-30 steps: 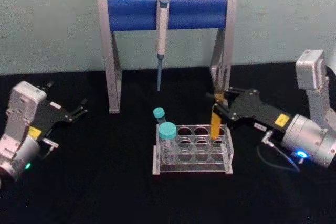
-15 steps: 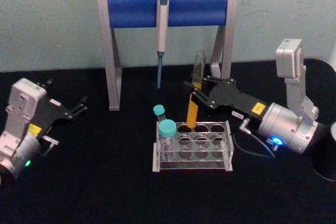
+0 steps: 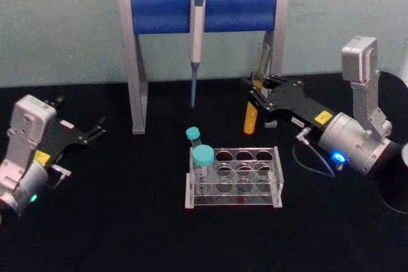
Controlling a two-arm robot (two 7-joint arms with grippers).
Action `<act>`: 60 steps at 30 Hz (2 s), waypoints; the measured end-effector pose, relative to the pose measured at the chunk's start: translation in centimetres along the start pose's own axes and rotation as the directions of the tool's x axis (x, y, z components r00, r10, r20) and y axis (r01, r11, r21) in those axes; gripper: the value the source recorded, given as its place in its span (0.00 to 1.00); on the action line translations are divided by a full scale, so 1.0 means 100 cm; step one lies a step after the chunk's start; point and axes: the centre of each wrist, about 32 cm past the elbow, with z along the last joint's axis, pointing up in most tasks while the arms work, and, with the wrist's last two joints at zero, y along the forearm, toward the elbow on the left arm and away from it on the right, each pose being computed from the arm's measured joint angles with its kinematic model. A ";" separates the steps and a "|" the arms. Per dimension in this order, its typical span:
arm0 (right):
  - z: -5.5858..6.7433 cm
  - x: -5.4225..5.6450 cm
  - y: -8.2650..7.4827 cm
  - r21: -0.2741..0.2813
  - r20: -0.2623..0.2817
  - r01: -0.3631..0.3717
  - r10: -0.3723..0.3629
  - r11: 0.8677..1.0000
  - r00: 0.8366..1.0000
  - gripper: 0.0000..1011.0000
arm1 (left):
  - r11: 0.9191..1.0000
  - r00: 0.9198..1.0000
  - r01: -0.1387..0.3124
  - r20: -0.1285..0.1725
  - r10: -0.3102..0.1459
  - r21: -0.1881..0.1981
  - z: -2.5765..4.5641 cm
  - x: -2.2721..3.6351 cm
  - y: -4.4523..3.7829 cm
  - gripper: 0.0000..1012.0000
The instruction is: Pick up the test tube from the test tube rack, shake it, then place it back into the test tube rack.
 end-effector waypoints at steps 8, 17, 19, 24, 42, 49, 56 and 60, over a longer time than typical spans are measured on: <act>0.000 0.001 -0.002 -0.003 -0.002 0.011 -0.011 1.000 1.000 0.23 | 1.000 1.000 0.000 0.000 0.000 0.000 0.0000 0.0000 0.0000 0.99; -0.002 0.002 -0.002 -0.006 -0.010 0.004 -0.004 1.000 1.000 0.23 | 1.000 1.000 0.000 0.000 0.000 0.000 0.0000 0.0000 0.0000 0.99; -0.002 0.001 -0.002 -0.006 -0.011 0.004 -0.004 1.000 1.000 0.23 | 1.000 1.000 0.000 0.000 0.000 0.000 0.0000 0.0000 0.0000 0.99; -0.002 0.001 -0.001 -0.007 -0.014 0.002 -0.002 1.000 1.000 0.23 | 1.000 1.000 0.000 0.000 0.000 0.000 0.0000 0.0000 0.0000 0.99; -0.001 0.001 -0.002 -0.004 -0.014 -0.004 0.004 1.000 1.000 0.23 | 1.000 1.000 0.000 0.000 0.000 0.000 0.0000 0.0000 0.0000 0.99; -0.001 0.001 -0.002 -0.002 -0.012 -0.007 0.007 1.000 1.000 0.23 | 1.000 1.000 0.000 0.000 0.000 0.000 0.0000 0.0000 0.0000 0.99; 0.000 0.000 -0.005 0.002 -0.012 -0.016 0.016 1.000 1.000 0.23 | 1.000 1.000 0.000 0.000 0.000 0.000 0.0000 0.0000 0.0000 0.99; 0.002 -0.002 -0.010 0.004 -0.008 -0.020 0.020 1.000 1.000 0.23 | 1.000 1.000 0.000 0.000 0.000 0.000 0.0000 0.0000 0.0000 0.99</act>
